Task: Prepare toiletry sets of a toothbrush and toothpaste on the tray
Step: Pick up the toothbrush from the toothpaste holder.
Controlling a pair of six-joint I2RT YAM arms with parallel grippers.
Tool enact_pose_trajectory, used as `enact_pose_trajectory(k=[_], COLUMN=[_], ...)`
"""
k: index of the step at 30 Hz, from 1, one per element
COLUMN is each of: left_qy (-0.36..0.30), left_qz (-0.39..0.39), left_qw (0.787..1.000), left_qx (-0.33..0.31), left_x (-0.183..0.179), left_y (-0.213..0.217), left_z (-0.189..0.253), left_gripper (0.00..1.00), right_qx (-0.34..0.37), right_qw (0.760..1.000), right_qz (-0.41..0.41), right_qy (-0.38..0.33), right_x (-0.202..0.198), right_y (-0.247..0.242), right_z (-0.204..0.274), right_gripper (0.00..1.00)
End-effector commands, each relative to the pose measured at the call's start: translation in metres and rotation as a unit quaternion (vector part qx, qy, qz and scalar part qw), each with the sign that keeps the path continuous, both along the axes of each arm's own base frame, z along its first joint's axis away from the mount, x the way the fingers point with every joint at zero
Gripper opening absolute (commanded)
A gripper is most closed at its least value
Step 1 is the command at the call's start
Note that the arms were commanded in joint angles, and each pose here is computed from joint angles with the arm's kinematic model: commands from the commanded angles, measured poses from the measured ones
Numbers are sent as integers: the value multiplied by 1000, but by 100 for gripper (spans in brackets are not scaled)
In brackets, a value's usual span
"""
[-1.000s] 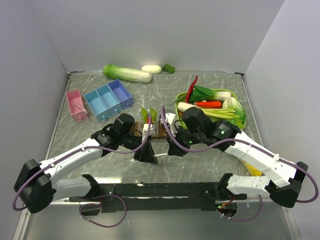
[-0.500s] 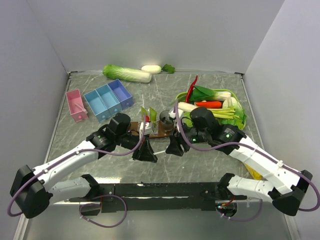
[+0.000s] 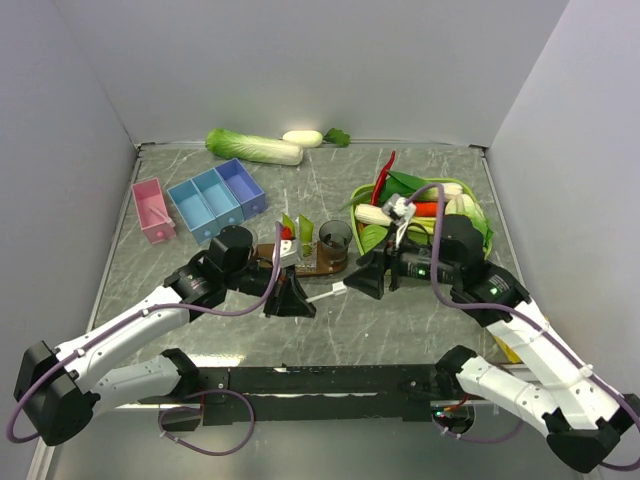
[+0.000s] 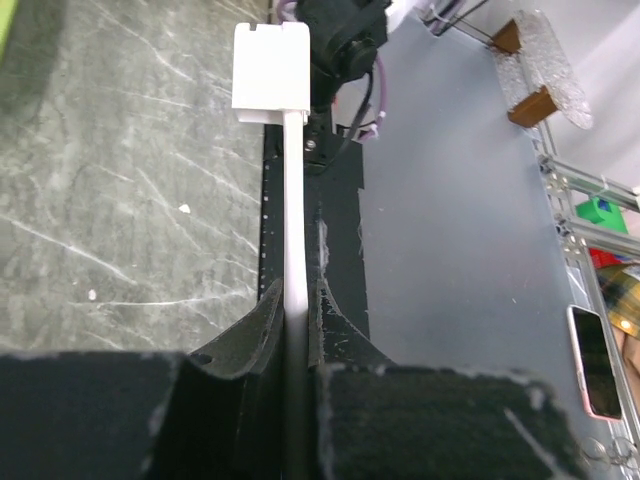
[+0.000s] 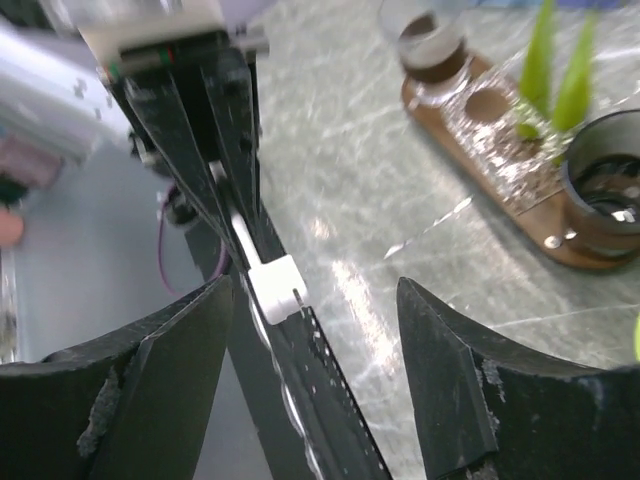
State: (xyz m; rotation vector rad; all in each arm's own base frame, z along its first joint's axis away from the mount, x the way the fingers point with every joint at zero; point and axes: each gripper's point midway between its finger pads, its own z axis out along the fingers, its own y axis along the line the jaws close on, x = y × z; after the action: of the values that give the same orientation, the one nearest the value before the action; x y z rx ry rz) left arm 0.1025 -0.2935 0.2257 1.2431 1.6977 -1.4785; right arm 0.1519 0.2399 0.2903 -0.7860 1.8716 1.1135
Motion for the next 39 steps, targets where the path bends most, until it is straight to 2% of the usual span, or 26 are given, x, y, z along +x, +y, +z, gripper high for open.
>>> enact_pose_trajectory(k=[1,6,12,20,25,30,39], left_qy=[-27,-60,-99,-134,-135,-138,-138], left_qz=[26,95,160,185,179,176,170], left_qw=[999,994,982,972,973,974,974], left_qx=[-10,0,17,50,44,47,56], left_x=[11,32,50,51,48,45,42], left_y=[-1,3,10,9,8,6,4], left_z=[7,6,3,-6,-4,-6,-11], left_gripper=[1,1,1,1,1,1,1], right_qx=[27,47,114,157,152,140,142], right_qw=[997,987,971,962,964,962,959], right_qz=[-72,-128,-132,-127,-117,-110,-90], right_qy=[1,83,163,181,182,207,227], right_x=[18,28,31,31,28,32,32], right_y=[-11,-8,10,16,17,25,34], right_z=[17,6,-8,6,7,-6,-12], right_gripper=[75,74,69,66,64,56,34])
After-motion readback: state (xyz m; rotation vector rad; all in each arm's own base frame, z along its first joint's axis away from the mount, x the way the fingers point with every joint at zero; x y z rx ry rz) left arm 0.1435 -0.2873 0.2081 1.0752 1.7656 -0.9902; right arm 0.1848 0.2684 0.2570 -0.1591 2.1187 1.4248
